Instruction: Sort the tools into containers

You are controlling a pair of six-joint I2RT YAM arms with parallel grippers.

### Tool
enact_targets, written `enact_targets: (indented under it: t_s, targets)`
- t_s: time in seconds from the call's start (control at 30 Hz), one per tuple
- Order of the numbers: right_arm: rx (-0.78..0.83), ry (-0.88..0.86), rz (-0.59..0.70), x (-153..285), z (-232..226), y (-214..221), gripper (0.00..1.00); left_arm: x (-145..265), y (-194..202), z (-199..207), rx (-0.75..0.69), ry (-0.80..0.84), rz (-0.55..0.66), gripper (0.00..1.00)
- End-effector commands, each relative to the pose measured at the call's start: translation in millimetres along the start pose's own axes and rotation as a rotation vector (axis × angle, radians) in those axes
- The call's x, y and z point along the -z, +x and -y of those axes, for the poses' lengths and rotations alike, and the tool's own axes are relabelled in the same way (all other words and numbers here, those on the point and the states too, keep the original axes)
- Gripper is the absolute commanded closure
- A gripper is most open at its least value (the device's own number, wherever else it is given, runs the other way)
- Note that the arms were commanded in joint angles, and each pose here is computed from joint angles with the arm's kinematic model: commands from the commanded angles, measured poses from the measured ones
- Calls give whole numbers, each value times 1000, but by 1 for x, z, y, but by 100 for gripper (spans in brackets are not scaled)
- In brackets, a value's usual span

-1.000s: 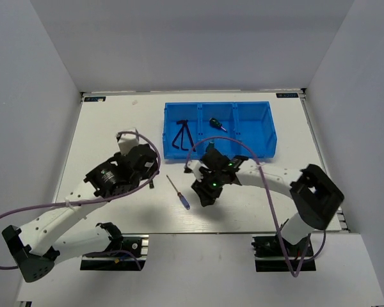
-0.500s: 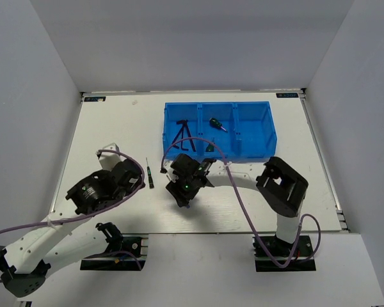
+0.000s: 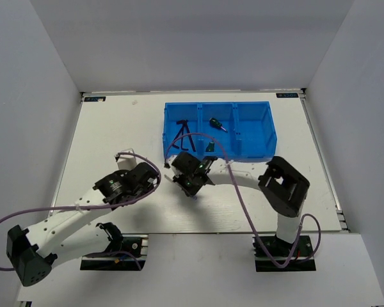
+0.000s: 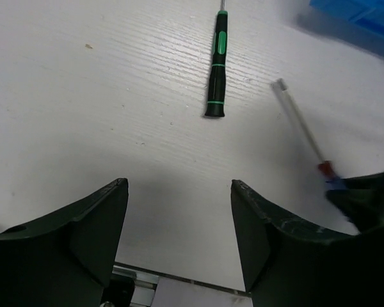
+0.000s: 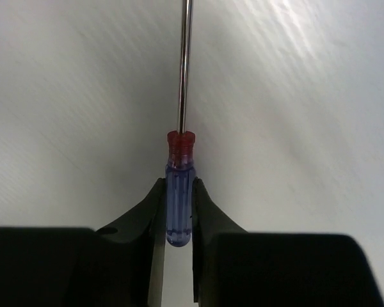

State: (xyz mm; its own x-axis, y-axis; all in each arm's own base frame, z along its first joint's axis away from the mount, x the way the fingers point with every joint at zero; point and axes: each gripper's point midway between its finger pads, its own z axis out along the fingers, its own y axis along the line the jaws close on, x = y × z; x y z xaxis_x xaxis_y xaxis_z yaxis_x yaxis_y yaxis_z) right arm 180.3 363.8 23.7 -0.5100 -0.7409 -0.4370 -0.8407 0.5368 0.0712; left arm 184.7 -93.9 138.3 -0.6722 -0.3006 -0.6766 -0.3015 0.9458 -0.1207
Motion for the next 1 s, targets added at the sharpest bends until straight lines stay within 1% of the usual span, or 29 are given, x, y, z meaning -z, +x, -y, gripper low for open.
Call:
enact_targets:
  t_s: [0.0, 0.03, 0.1, 0.13, 0.17, 0.2, 0.23, 0.27, 0.3, 0.37, 0.4, 0.5, 0.53, 0.57, 0.6, 0.63, 0.67, 0.7, 0.73, 0.8, 0.83, 0.87, 0.9, 0.93, 0.97]
  targets:
    - [-33, 69, 60, 49, 37, -9, 100, -18, 7, 16, 37, 35, 5, 25]
    - [-64, 104, 101, 67, 62, -15, 100, -24, 4, 22, 51, 50, 20, 25]
    - [-92, 141, 177, 103, 86, -21, 100, -37, 17, 24, 13, 39, -19, 25]
    - [-59, 157, 185, 111, 95, -20, 100, -42, 16, 26, 8, 33, -17, 25]
    - [-83, 194, 244, 137, 113, -20, 100, -49, 17, 29, 1, 37, -25, 25]
    - [-82, 214, 268, 146, 122, -21, 100, -54, 19, 32, -6, 38, -35, 25]
    - [-43, 254, 283, 155, 133, -21, 100, -62, 22, 31, -28, 12, -48, 25]
    - [-61, 301, 298, 163, 151, -18, 100, -69, 19, 34, -18, 16, -45, 25]
    - [-36, 364, 331, 180, 163, -20, 100, -74, 20, 34, -43, 13, -52, 25]
    - [-75, 458, 333, 194, 193, -16, 100, -89, 18, 35, -52, -6, -59, 25]
    - [-118, 504, 332, 202, 214, -14, 100, -94, 20, 34, -83, -8, -72, 25]
    - [-212, 568, 306, 205, 255, -1, 100, -107, 14, 37, -110, -21, -88, 25]
    - [-247, 577, 287, 200, 272, -2, 100, -110, 14, 34, -120, -34, -95, 25]
    - [-276, 572, 274, 196, 278, 0, 100, -112, 10, 38, -120, -24, -93, 25]
    - [-316, 593, 268, 204, 294, 2, 100, -112, 3, 38, -119, -24, -83, 25]
    - [-341, 589, 229, 191, 306, -1, 100, -116, 9, 36, -145, -32, -106, 25]
    - [-372, 591, 223, 189, 313, 0, 100, -117, 2, 36, -137, -34, -97, 25]
    - [-401, 601, 204, 188, 325, 1, 100, -119, 6, 36, -154, -36, -113, 25]
    - [-424, 617, 215, 194, 335, -1, 100, -120, -1, 37, -144, -32, -99, 25]
    - [-440, 605, 200, 186, 347, 1, 100, -126, 3, 37, -156, -33, -123, 25]
    - [-436, 602, 207, 190, 352, -1, 72, -127, 2, 34, -162, -38, -122, 25]
    - [-444, 577, 173, 182, 351, 5, 56, -129, 2, 36, -172, -33, -132, 25]
    - [-442, 553, 168, 180, 348, 5, 42, -132, 3, 33, -168, -45, -138, 25]
    - [-466, 543, 163, 182, 349, 10, 33, -135, 6, 34, -171, -43, -150, 25]
    - [-464, 519, 183, 185, 344, 8, 26, -136, 10, 35, -174, -42, -163, 26]
